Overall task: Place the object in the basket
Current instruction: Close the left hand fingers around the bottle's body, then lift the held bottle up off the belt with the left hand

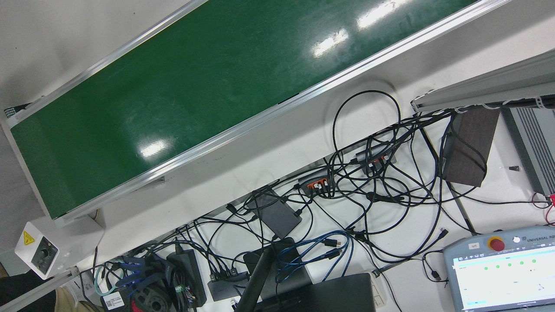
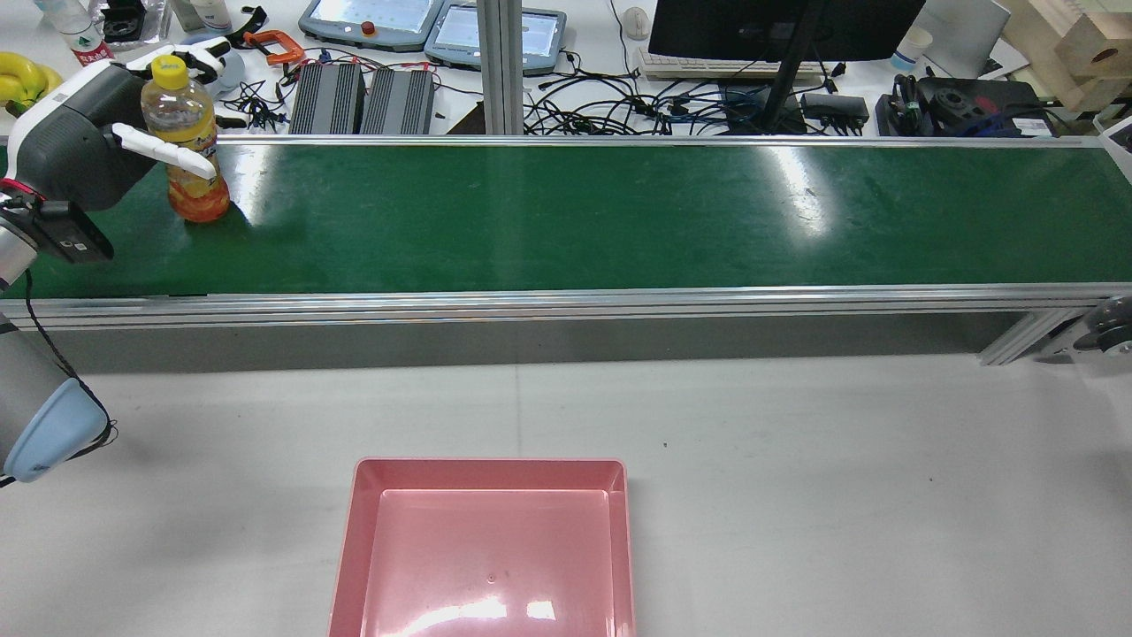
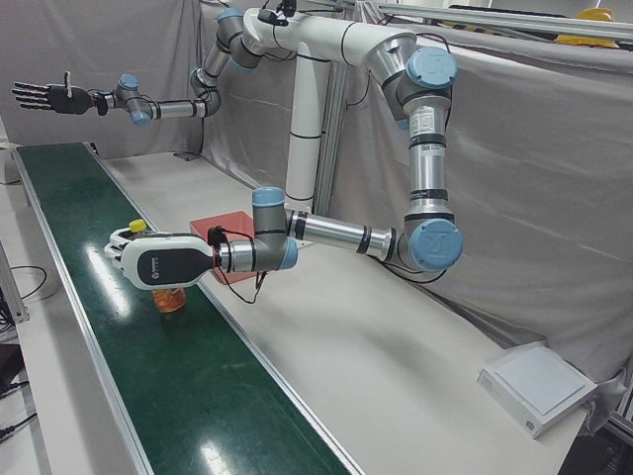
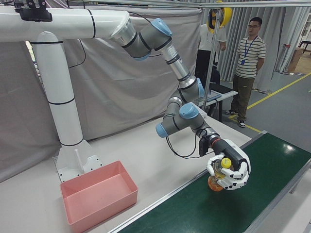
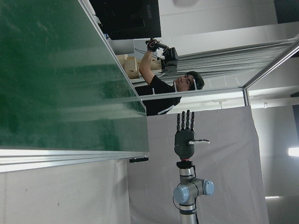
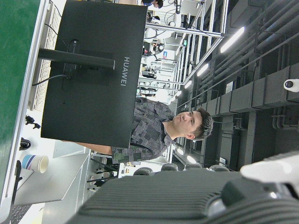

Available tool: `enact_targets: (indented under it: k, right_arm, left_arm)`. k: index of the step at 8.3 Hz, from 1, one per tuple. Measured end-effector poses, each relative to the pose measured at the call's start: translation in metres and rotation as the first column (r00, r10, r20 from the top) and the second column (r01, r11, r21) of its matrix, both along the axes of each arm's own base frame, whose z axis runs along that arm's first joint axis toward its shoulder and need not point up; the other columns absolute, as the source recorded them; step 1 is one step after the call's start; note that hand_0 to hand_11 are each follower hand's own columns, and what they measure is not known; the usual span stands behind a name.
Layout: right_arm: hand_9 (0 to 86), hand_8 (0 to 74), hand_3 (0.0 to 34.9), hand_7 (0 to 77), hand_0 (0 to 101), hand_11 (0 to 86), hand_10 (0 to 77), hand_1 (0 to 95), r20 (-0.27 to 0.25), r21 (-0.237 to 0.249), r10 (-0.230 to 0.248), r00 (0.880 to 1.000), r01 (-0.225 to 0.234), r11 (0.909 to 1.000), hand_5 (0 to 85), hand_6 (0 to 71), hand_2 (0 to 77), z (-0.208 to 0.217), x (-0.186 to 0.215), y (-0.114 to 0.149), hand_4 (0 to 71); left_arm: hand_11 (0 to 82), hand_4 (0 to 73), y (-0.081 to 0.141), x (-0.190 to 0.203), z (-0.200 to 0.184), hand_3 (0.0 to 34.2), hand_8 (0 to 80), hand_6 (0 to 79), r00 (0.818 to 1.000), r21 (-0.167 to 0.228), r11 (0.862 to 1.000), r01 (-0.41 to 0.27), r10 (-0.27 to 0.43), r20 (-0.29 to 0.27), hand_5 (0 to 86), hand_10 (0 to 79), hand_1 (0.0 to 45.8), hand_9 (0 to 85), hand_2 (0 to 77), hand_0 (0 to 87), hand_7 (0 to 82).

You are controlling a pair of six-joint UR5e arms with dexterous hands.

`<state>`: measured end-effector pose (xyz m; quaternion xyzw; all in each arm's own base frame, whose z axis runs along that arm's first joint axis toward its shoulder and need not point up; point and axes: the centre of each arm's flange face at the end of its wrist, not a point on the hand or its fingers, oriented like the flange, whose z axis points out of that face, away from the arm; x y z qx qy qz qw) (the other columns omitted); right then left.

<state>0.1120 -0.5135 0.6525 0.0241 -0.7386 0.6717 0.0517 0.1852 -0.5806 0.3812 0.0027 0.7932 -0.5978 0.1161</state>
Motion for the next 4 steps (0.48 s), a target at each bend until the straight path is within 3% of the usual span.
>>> enact_targets:
  k: [3, 4]
  right_arm:
    - [0.0, 0.0, 0.0, 0.5, 0, 0.0, 0.0, 0.0, 0.0, 0.0, 0.0, 1.0, 0.0, 1.0, 0.0, 0.0, 0.5, 0.0, 0.0, 0.0, 0.0]
    - [0.0, 0.0, 0.0, 0.5, 0, 0.0, 0.0, 0.0, 0.0, 0.0, 0.0, 1.0, 0.0, 1.0, 0.0, 0.0, 0.5, 0.0, 0.0, 0.0, 0.0]
  left_arm:
    - [55.1, 60.0, 0.023, -0.01, -0.035, 0.0, 61.1, 53.5, 1.0, 0.023, 1.0, -0.007, 0.006, 0.012, 54.5, 60.5, 7.1, 55.6, 50.2, 76.8, 59.5]
    - [57.8, 60.0, 0.031, -0.011, -0.048, 0.0, 61.1, 53.5, 1.0, 0.049, 0.998, -0.028, 0.028, 0.003, 55.1, 60.5, 7.1, 55.6, 50.2, 73.4, 59.5]
